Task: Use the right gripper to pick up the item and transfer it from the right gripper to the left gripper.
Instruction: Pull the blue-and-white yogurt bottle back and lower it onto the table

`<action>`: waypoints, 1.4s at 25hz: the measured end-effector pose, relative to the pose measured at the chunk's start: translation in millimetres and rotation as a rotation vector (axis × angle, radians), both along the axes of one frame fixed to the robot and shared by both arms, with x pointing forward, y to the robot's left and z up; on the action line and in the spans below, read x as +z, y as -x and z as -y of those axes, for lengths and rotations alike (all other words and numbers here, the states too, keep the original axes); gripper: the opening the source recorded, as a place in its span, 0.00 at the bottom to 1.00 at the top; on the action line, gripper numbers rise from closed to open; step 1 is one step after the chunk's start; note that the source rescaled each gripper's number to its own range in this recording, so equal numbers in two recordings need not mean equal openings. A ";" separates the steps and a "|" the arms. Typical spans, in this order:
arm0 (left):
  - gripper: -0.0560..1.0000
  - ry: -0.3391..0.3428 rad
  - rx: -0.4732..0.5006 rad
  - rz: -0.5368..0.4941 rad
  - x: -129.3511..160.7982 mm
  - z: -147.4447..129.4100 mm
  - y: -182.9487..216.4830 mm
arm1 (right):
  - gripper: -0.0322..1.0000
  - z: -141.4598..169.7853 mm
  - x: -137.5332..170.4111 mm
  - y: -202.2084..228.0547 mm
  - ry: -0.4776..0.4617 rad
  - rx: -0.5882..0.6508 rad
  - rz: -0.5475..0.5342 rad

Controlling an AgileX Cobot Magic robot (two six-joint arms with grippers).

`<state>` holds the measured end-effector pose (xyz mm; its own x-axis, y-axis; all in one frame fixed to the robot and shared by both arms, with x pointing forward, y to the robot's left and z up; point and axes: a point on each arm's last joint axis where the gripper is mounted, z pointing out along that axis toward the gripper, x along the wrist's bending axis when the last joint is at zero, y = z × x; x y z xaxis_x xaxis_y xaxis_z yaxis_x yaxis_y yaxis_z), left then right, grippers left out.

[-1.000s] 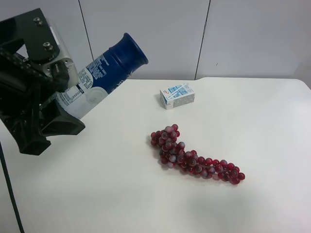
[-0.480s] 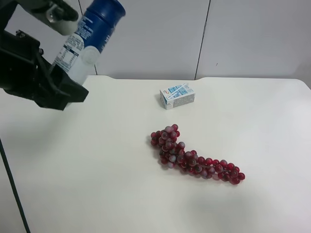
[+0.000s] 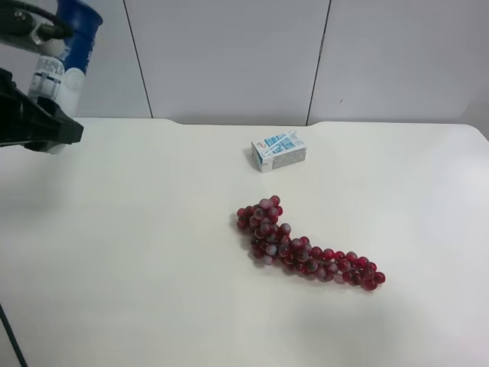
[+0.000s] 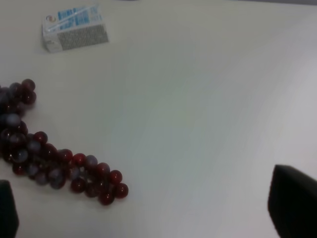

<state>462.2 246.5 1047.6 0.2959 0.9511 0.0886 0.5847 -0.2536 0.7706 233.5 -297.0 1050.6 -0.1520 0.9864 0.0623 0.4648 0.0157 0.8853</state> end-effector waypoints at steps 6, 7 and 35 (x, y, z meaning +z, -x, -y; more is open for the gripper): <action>0.06 -0.036 0.148 -0.070 -33.8 -38.9 -8.3 | 1.00 0.0 0.0 0.0 0.000 0.000 0.000; 0.06 -0.041 0.160 -0.079 -37.7 -42.7 -10.4 | 1.00 0.0 0.0 0.0 0.000 0.000 0.000; 0.06 -0.026 0.239 -0.351 -179.1 -54.9 -61.6 | 1.00 0.0 0.0 0.0 0.000 0.000 0.000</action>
